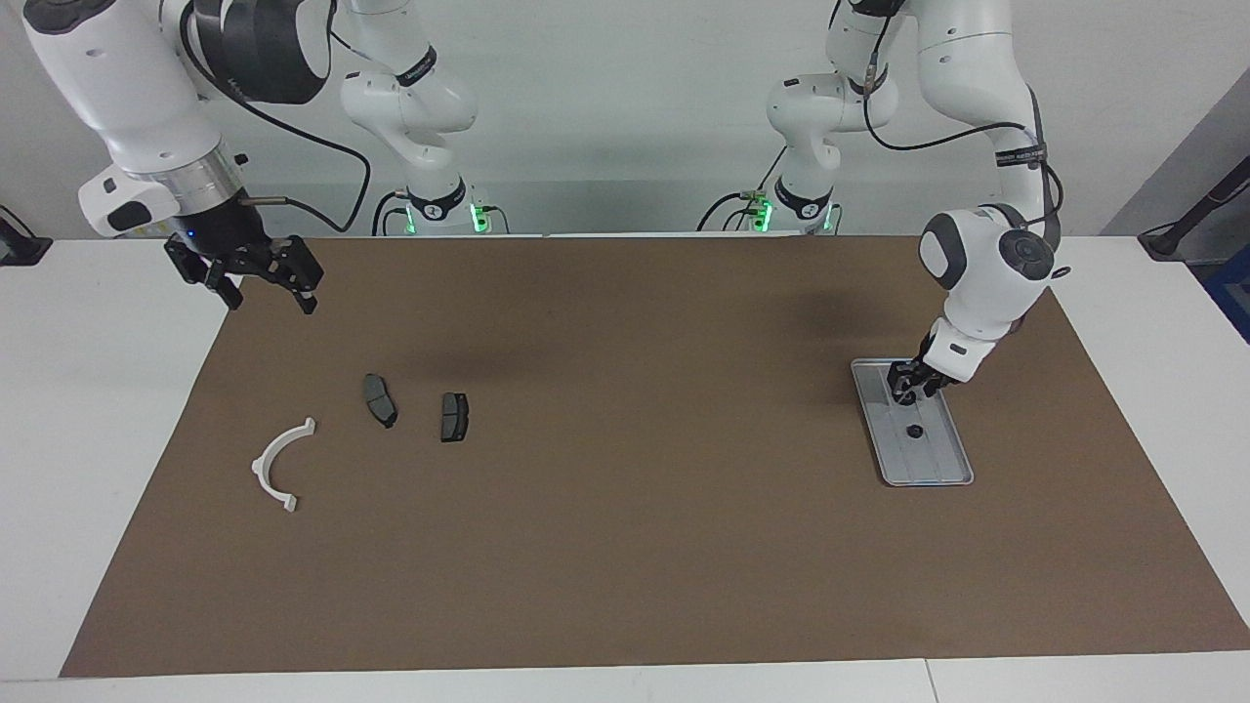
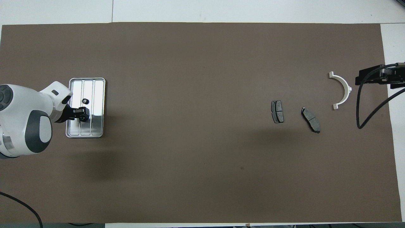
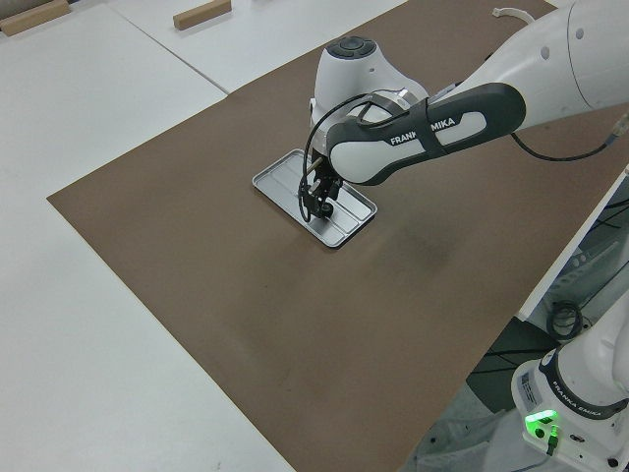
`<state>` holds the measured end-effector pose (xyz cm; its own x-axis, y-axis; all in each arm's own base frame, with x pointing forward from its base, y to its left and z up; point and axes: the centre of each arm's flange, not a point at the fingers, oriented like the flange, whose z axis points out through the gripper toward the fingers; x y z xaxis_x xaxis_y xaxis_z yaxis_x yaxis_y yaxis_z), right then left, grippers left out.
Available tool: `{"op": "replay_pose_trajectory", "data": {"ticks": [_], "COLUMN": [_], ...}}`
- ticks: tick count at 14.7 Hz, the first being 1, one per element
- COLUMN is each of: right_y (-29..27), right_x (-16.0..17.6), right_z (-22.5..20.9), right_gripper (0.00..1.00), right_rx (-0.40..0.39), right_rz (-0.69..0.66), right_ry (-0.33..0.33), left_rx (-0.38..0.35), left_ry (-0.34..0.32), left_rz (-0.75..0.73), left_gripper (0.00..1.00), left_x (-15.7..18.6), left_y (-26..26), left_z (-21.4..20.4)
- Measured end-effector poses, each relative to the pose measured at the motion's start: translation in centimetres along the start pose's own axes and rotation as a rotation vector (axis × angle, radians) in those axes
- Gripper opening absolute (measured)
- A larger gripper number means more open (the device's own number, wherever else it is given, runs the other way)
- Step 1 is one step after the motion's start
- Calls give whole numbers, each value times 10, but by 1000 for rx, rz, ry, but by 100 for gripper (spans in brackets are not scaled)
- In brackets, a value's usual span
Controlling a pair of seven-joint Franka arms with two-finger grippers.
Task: Place bearing gear from tray to pile
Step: 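Reach the left gripper into the metal tray and grasp a dark bearing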
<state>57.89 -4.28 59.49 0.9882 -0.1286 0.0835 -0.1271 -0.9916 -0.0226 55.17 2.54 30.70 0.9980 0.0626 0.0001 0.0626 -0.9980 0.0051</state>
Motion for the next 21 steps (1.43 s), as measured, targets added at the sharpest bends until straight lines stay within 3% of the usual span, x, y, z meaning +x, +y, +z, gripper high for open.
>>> {"op": "replay_pose_trajectory", "data": {"ticks": [17, 21], "right_y": [-1, -1], "right_x": [5, 5], "right_z": [6, 6], "right_gripper": [100, 100], "right_rx": [1, 1], "right_rz": [-2, -2], "right_ry": [8, 8], "left_rx": [0, 0], "left_ry": [-11, -13], "left_rz": [4, 4], "left_gripper": [60, 50], "left_x": [-1, -1], "left_y": [3, 4], "left_z": [6, 8]}}
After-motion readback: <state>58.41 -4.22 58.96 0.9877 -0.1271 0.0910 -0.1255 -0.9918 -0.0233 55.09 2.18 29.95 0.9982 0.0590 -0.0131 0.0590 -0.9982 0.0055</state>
